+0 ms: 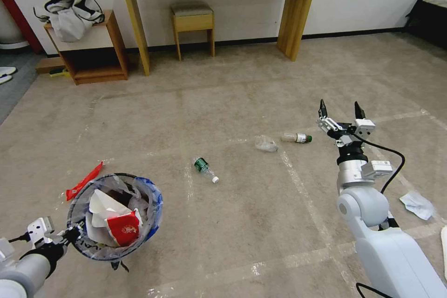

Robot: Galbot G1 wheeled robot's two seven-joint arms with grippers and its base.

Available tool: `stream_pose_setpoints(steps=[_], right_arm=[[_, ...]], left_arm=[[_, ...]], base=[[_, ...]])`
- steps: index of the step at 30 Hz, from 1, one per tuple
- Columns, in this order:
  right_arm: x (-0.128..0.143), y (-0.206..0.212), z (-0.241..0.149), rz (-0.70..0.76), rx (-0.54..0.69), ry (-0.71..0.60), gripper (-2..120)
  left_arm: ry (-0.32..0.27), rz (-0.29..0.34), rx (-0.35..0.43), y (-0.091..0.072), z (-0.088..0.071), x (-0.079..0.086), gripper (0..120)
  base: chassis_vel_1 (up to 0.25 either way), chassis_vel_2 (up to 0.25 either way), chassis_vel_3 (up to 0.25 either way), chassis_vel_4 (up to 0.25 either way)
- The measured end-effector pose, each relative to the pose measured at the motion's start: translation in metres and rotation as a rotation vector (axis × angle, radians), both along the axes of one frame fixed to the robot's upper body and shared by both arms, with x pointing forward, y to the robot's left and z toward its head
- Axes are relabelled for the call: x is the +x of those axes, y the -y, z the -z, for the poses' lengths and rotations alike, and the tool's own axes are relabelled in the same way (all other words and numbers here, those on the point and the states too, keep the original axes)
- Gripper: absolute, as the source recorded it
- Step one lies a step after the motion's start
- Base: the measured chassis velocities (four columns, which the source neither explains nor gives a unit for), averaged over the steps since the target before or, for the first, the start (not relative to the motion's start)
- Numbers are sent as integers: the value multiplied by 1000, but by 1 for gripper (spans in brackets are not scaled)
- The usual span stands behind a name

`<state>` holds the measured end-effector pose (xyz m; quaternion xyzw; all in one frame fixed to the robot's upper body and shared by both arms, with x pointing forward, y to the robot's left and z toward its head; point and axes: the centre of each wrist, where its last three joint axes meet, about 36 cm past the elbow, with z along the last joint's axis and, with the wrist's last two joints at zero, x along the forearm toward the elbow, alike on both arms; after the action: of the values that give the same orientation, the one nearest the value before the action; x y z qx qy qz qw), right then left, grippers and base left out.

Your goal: Pick up the trash bin and place the garbage on the floor into it.

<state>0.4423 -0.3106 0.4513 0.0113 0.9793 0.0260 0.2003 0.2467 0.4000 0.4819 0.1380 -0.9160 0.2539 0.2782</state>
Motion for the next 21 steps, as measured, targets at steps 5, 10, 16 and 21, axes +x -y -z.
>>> stream_pose_setpoints(steps=[5, 10, 16, 21], right_arm=[[0, 1, 1, -3, -7, 6, 100], [-1, 2, 3, -8, -14, 8, 100], [0, 3, 5, -8, -14, 7, 100], [-1, 2, 6, -9, -13, 6, 100]], left_arm=[[0, -3, -1, 0, 1, -1, 0], [0, -4, -2, 1, 1, -1, 0], [0, -5, -3, 1, 1, -1, 0], [-2, -6, -4, 0, 2, 0, 0]], base=[[0, 0, 0, 0], [0, 0, 0, 0], [-76, 63, 72, -64], [-155, 156, 152, -161]])
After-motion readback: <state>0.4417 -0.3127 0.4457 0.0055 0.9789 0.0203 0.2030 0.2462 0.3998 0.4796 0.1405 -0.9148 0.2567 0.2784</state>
